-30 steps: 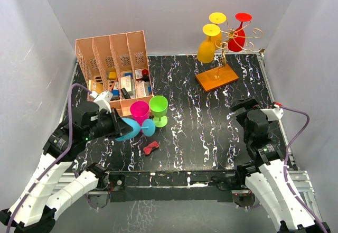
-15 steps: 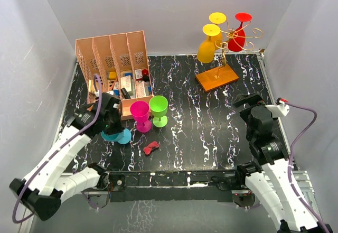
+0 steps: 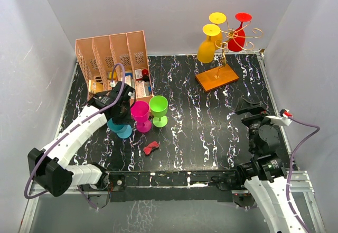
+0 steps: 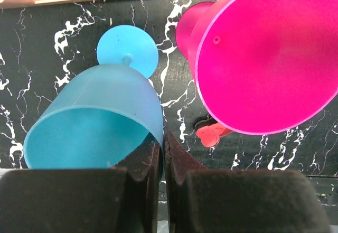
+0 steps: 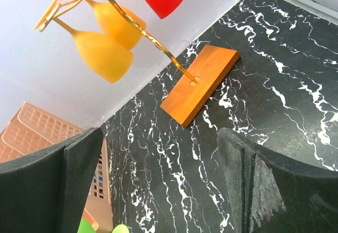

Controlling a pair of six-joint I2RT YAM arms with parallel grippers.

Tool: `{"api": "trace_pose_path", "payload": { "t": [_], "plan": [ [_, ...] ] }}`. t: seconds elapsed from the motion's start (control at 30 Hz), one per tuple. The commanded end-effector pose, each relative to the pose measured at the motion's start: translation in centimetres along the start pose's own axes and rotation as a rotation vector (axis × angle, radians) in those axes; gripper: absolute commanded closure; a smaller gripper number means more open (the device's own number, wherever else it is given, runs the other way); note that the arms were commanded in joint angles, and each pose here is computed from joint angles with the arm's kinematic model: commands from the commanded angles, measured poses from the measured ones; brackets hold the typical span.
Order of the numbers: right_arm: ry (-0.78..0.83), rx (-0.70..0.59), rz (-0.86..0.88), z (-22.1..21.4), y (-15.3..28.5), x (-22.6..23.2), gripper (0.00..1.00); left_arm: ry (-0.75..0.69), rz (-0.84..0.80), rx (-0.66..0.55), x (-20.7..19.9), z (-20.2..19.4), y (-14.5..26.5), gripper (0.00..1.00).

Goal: Take the wine glass off the wine glass rack

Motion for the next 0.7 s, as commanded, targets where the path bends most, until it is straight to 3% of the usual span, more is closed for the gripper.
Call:
{"api": "trace_pose_path", "payload": {
  "t": [0.0, 0.53, 0.67],
  "plan": [
    [0.007, -0.010, 0.028, 0.5, -0.4, 1.2, 0.01, -0.030, 0.006, -0.061, 0.4, 1.6, 0.8, 1.00],
    [0.022, -0.009, 0.001, 0.2, -0.8, 0.6, 0.01, -0.027, -0.019, -0.039, -0.3, 1.3, -0.6, 0.89],
    [0.024, -0.008, -0.002, 0.1, -0.8, 0.6, 0.01, -0.020, -0.019, -0.042, -0.2, 1.3, -0.3, 0.74]
  ]
}}
Point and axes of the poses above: each gripper's point midway between its finger pads, its own y axis back along the fingers, its own x axis along the line the jaws close on, z = x × y, the point moved 3 cm from there along y, back along the fingers, and after that the axes turned 12 degrees about -y, right-handed, at the moved point
